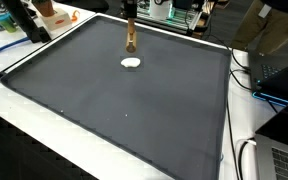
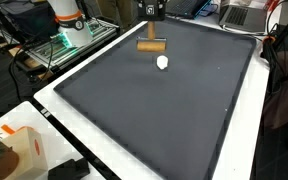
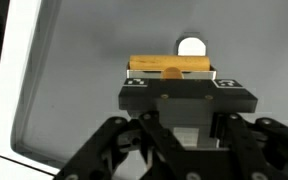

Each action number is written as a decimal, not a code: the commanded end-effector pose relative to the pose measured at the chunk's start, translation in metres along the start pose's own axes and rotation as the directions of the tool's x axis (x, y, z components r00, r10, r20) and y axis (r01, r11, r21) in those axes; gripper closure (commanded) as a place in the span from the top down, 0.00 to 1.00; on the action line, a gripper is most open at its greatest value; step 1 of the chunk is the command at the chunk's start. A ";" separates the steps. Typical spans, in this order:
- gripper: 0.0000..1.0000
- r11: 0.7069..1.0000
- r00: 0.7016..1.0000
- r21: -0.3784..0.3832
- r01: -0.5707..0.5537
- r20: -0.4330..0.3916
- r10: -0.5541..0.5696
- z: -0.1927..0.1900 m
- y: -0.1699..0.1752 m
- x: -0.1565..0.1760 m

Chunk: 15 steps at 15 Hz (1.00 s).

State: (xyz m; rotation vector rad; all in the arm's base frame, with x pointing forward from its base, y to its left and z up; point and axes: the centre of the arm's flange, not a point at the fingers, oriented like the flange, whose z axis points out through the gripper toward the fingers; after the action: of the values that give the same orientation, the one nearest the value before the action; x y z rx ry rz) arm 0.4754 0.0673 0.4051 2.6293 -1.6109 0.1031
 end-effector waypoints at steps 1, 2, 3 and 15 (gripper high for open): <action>0.23 0.998 0.993 -0.021 0.059 0.108 -0.057 -0.017 0.002 0.013; 0.48 1.000 0.998 -0.012 0.028 0.049 -0.027 -0.003 0.000 0.001; 0.48 0.999 0.996 -0.013 0.044 0.073 -0.043 -0.006 0.001 0.004; 0.23 1.000 1.000 0.012 -0.018 0.000 0.018 0.021 -0.060 -0.019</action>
State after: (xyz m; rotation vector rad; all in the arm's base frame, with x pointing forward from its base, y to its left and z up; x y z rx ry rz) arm 0.5021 0.1043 0.3845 2.6635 -1.6042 0.0821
